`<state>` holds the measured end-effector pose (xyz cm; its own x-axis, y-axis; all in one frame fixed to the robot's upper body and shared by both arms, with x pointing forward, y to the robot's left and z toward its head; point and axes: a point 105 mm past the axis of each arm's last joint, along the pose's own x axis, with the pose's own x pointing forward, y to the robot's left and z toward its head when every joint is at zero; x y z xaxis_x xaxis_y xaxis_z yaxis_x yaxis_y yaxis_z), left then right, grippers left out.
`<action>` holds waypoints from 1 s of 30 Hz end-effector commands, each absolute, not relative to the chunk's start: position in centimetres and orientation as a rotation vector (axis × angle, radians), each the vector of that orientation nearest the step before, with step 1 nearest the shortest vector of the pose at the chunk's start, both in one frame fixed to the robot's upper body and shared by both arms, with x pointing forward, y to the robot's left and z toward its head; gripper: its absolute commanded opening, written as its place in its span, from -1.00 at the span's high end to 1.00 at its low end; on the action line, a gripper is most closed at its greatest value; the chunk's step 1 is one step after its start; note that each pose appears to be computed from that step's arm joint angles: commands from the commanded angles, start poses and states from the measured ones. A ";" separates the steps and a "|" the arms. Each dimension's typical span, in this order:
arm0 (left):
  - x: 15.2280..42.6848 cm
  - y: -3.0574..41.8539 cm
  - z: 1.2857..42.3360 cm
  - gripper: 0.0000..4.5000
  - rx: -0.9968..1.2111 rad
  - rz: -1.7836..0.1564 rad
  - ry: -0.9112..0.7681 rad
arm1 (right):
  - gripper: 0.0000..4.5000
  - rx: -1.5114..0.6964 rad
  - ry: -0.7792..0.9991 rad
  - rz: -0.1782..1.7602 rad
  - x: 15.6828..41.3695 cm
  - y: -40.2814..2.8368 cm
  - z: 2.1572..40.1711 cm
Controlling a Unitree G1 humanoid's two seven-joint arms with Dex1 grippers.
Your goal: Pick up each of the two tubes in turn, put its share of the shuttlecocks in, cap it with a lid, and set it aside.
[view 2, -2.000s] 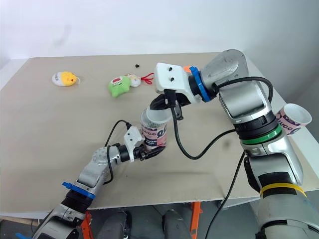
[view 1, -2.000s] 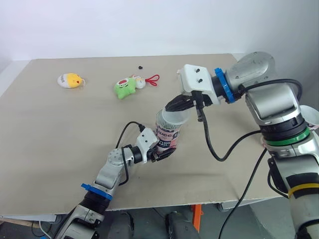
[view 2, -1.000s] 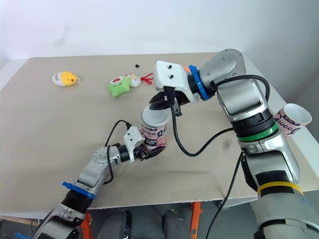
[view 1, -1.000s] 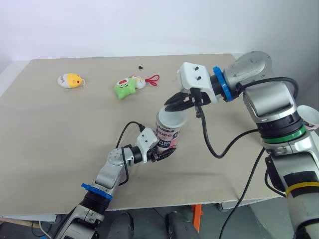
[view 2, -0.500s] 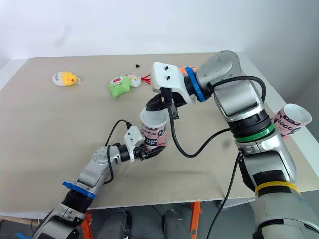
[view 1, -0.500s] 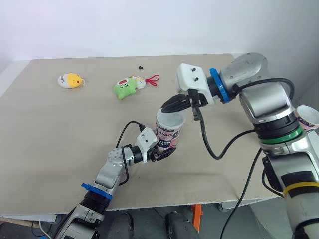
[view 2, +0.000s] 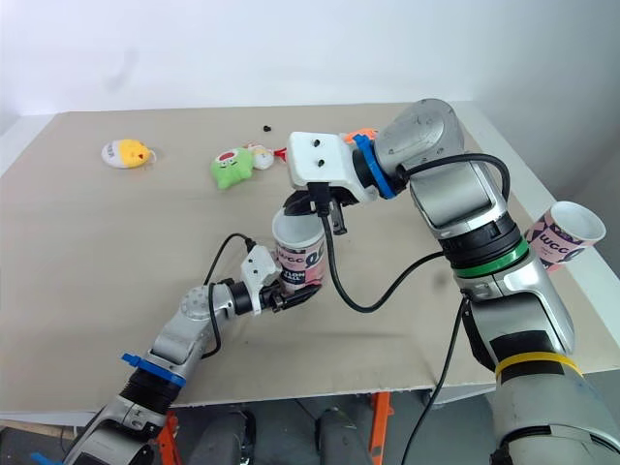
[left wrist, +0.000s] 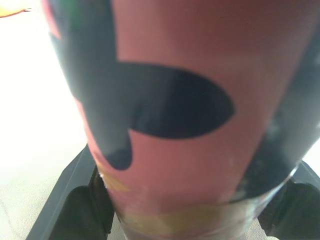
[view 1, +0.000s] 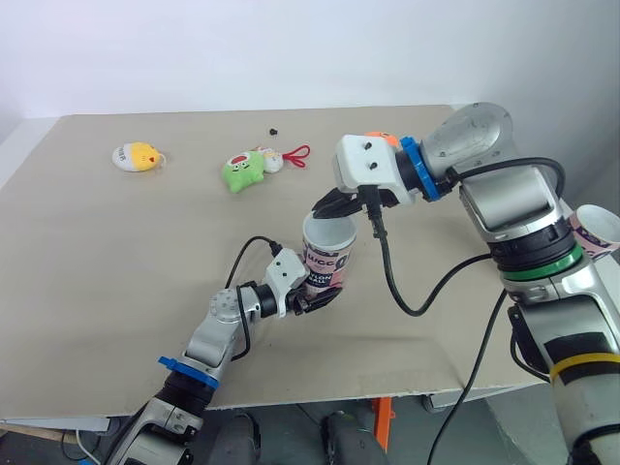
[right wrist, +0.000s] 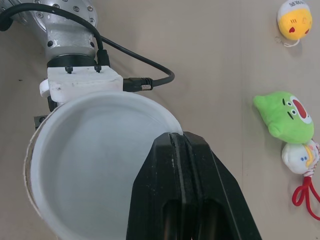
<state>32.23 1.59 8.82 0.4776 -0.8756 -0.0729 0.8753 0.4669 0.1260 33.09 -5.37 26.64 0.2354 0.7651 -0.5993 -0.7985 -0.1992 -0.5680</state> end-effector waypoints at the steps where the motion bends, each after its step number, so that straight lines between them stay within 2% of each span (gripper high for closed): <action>1: 31.5 1.8 5.3 -0.32 0.142 -1.074 0.141 | 0.98 -1.081 -0.008 1.415 32.7 -4.9 27.8; 30: 31.5 1.9 5.4 -0.32 0.145 -1.075 0.141 | 0.98 -0.917 0.039 1.462 32.8 -4.4 22.7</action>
<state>32.31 1.90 8.39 0.4876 -0.8693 -0.0814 0.8712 0.4783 0.1104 33.26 -5.12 24.75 0.2337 0.8313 -0.5042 -0.8190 -0.1112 -0.5630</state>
